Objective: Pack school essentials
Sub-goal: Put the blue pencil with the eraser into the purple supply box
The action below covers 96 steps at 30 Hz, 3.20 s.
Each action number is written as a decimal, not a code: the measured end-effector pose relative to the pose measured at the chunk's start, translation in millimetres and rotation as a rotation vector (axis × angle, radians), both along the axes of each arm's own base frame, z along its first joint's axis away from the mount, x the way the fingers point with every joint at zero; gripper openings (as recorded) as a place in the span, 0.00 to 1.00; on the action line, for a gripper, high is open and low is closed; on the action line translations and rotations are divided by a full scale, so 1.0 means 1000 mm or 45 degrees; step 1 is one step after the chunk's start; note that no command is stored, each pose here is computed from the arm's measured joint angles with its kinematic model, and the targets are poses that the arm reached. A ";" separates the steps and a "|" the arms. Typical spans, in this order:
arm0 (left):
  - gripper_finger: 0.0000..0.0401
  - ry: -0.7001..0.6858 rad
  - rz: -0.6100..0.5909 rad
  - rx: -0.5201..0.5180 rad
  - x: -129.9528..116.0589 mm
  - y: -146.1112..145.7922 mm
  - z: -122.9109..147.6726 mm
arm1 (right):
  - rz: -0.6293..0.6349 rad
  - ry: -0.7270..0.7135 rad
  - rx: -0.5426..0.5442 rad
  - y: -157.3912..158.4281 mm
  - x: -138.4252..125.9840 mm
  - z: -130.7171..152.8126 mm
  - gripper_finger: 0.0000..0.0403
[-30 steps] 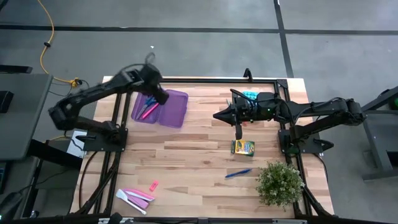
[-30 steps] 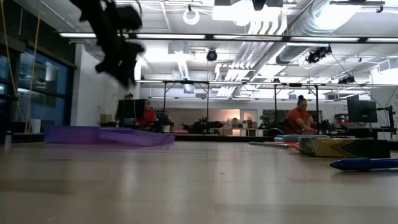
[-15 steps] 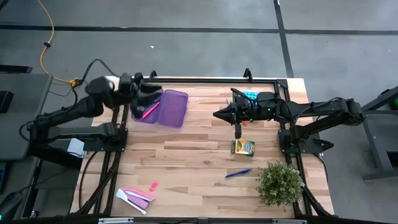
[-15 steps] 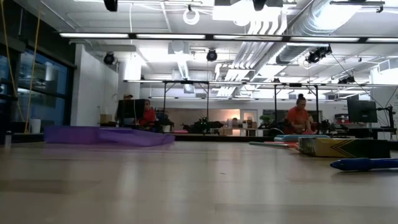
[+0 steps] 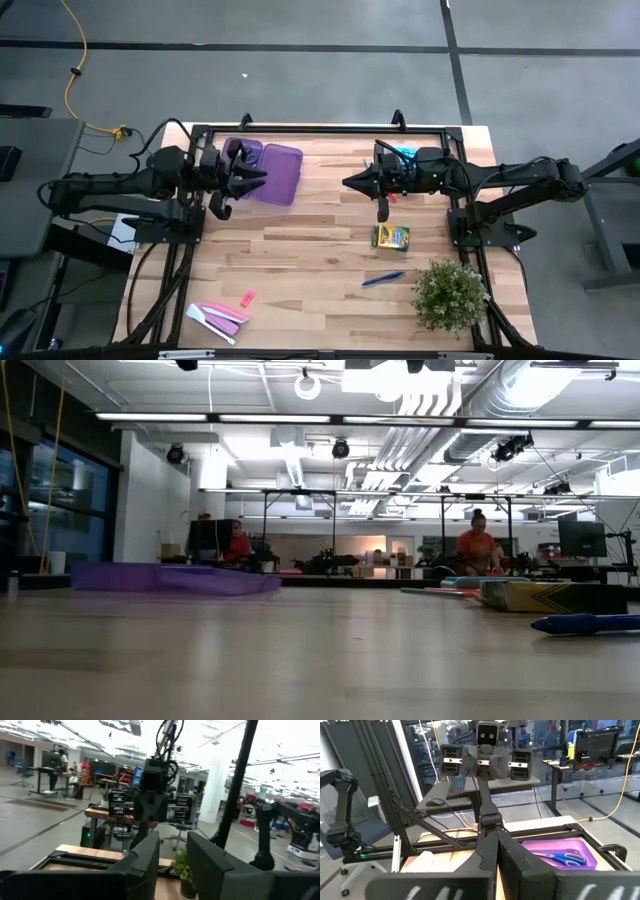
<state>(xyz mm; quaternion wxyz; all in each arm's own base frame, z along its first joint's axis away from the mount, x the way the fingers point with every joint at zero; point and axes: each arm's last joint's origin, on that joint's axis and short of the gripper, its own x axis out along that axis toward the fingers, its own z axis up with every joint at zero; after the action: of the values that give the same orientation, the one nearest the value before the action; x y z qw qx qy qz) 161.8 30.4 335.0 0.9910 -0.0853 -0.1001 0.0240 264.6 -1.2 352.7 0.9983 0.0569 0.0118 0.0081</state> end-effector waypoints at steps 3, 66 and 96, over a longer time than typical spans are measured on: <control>0.18 -0.003 -0.003 0.001 -0.001 -0.001 0.000 | 0.000 0.001 0.000 0.000 0.000 0.000 0.00; 0.00 0.062 0.091 -0.032 0.000 0.002 -0.005 | -1.132 1.403 0.851 -0.088 0.000 -0.207 0.39; 0.00 0.055 0.088 -0.052 0.000 0.002 -0.004 | -0.981 1.479 0.839 -0.073 0.001 -0.206 0.01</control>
<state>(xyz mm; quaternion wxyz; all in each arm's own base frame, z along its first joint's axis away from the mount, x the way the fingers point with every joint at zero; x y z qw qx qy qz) 161.7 32.3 330.6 0.9896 -0.1017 -0.0810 0.0620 265.1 -74.5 146.3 0.6957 0.3464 0.5105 -0.3681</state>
